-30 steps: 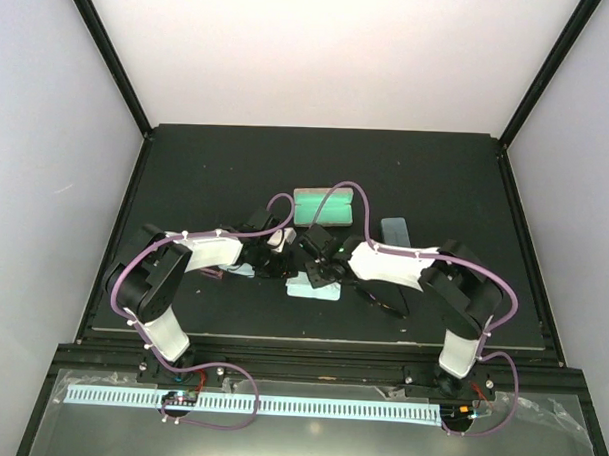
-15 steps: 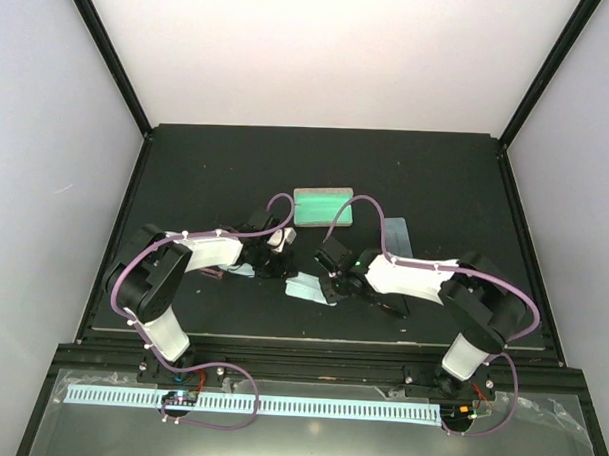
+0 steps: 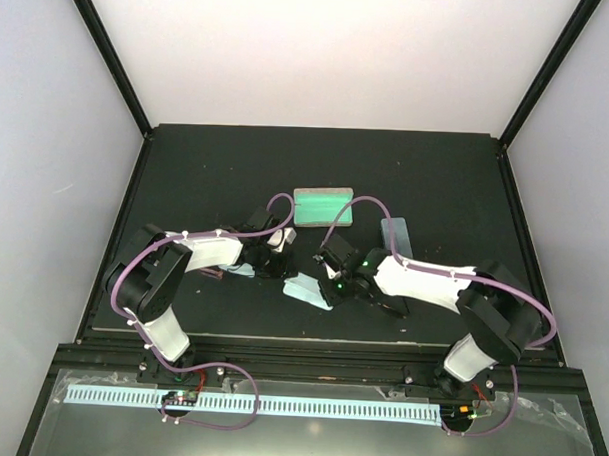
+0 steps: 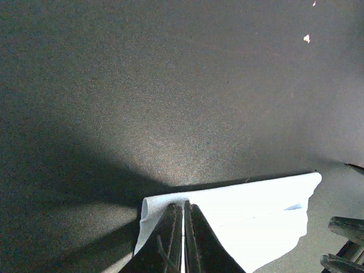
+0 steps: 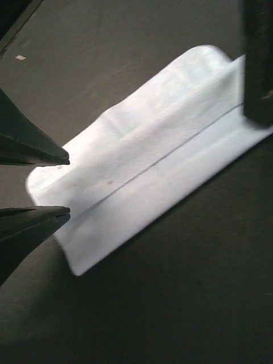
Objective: Organize the sunglasses
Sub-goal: Adjust the glasses cleaning cloth at the center of the board.
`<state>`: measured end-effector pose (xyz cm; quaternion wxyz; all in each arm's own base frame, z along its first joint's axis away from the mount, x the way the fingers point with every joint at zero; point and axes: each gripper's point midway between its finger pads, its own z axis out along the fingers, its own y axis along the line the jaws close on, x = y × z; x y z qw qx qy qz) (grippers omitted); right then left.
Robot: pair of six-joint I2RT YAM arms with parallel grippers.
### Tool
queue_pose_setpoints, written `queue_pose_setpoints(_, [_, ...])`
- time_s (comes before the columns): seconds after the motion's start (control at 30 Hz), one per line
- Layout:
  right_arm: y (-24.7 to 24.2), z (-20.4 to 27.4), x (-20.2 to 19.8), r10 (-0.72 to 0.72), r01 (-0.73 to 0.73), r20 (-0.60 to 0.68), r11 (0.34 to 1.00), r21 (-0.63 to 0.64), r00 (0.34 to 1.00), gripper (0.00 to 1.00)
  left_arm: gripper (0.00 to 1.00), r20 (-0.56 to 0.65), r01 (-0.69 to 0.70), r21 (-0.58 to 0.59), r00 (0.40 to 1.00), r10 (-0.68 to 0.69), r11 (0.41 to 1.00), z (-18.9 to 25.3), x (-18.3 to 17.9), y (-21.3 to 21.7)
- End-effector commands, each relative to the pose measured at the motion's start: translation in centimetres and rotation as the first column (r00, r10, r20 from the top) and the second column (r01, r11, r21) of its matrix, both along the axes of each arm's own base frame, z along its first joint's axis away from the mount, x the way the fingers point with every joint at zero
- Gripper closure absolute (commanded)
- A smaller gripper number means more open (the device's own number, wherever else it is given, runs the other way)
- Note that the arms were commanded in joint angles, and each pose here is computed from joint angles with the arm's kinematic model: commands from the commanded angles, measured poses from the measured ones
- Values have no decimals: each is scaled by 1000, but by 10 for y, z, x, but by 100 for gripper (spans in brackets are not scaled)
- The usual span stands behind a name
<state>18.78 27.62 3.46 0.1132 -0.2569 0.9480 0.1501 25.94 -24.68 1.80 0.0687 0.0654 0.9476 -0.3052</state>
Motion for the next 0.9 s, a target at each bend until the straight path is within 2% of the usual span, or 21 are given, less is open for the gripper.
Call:
queue_pose_setpoints(0.0, [25, 11, 28, -69, 65, 69, 996, 53, 995, 78, 97, -12, 10, 4, 1000, -10, 1000, -3, -4, -1])
queue_pose_setpoints(0.27, [43, -5, 40, -72, 68, 58, 996, 52, 996, 79, 98, -16, 10, 7, 1000, -10, 1000, -5, -4, 0])
queue_pose_setpoints(0.43, [42, -18, 24, -32, 32, -10, 998, 54, 999, 79, 98, -13, 8, 6, 1000, -8, 1000, -4, -4, 0])
queue_pose_setpoints(0.6, [42, -18, -14, 97, -80, -123, 987, 140, 988, 78, 98, -17, 7, 9, 1000, -6, 1000, -5, -4, 1])
queue_pose_setpoints(0.73, [50, -3, -44, 222, -165, -196, 948, 271, 955, 78, 99, -17, 5, 12, 1000, -4, 1000, -5, -4, 0])
queue_pose_setpoints(0.87, [56, 10, -43, 240, -178, -170, 932, 316, 956, 78, 98, -15, 2, 10, 1000, -2, 1000, -4, -3, 0])
